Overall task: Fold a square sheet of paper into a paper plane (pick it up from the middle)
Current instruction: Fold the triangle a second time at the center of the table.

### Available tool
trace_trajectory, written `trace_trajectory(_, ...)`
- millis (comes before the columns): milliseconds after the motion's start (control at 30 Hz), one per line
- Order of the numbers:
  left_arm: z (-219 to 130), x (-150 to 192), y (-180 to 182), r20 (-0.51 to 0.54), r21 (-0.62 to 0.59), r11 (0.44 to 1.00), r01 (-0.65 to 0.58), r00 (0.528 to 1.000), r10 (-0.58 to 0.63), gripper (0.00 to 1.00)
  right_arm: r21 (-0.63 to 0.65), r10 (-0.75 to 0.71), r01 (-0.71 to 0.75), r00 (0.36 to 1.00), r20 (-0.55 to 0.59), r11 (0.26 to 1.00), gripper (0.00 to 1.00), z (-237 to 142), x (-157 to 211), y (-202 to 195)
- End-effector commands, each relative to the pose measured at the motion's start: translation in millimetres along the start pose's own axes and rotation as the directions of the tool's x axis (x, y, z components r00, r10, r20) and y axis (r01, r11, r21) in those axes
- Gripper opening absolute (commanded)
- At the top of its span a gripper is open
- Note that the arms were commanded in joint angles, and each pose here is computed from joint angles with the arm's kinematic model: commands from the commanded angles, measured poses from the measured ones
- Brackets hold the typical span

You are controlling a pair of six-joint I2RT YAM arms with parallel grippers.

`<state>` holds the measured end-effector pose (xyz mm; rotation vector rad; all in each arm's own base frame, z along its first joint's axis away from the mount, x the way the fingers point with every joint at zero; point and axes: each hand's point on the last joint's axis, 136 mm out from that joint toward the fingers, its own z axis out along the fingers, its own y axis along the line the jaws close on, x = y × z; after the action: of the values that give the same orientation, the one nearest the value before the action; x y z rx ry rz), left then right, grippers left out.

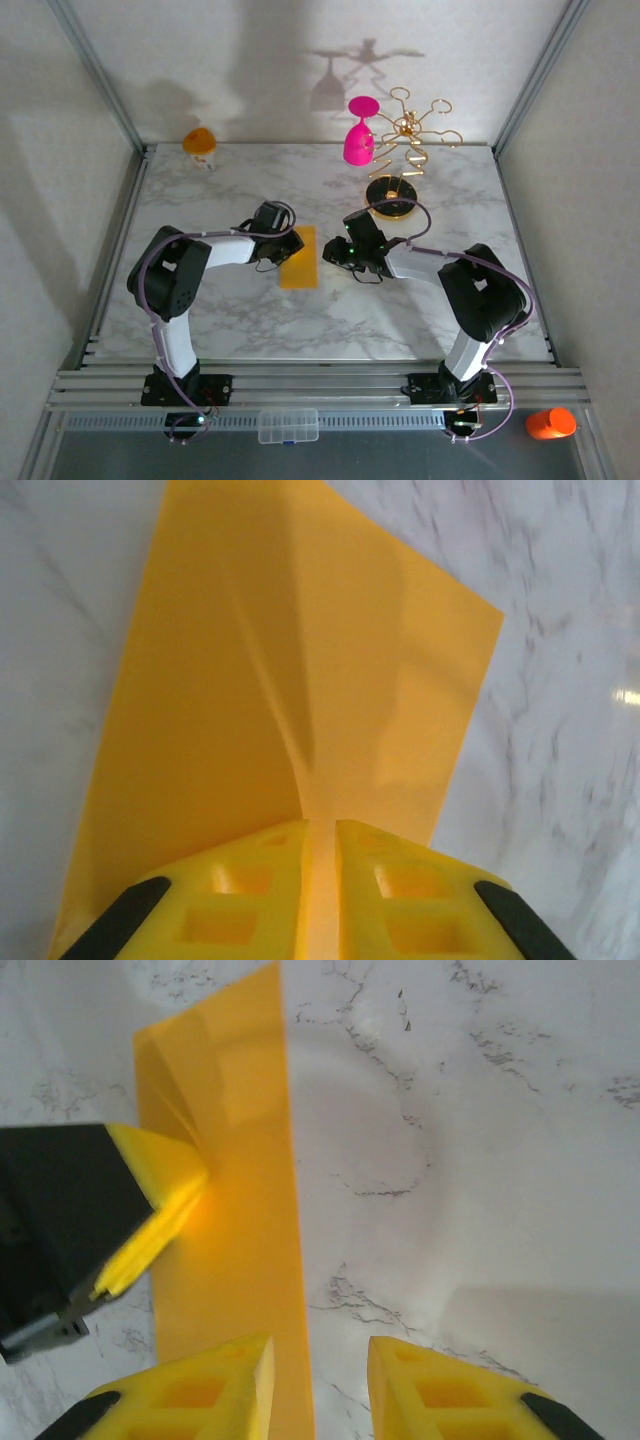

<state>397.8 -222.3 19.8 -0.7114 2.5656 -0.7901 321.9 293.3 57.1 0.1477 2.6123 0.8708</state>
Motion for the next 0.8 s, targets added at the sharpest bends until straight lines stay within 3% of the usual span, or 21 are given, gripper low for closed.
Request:
trace_trajectory(0,-13,-22,-22,0.082,0.064,0.996,0.061,0.994,-0.066,0.17,-0.012,0.017,-0.017,1.000,0.012,1.000,0.32,-3,-2,4)
trace_trajectory(100,-32,-15,-53,0.053,0.149,0.989,0.017,0.998,-0.025,0.23,-0.030,0.023,-0.023,1.000,-0.011,0.999,0.36,-4,1,8)
trace_trajectory(267,-49,-7,-24,0.050,0.092,0.996,0.009,0.999,-0.013,0.27,-0.080,0.065,-0.073,0.993,-0.097,0.994,0.44,1,14,15)
trace_trajectory(433,-43,-3,0,0.028,0.062,0.998,0.031,0.999,-0.033,0.26,-0.108,0.092,-0.109,0.985,-0.146,0.988,0.45,7,22,20)
trace_trajectory(767,-16,-3,8,0.002,0.042,0.999,0.032,0.999,-0.033,0.21,-0.076,0.101,-0.118,0.974,-0.201,0.990,0.46,17,33,19)
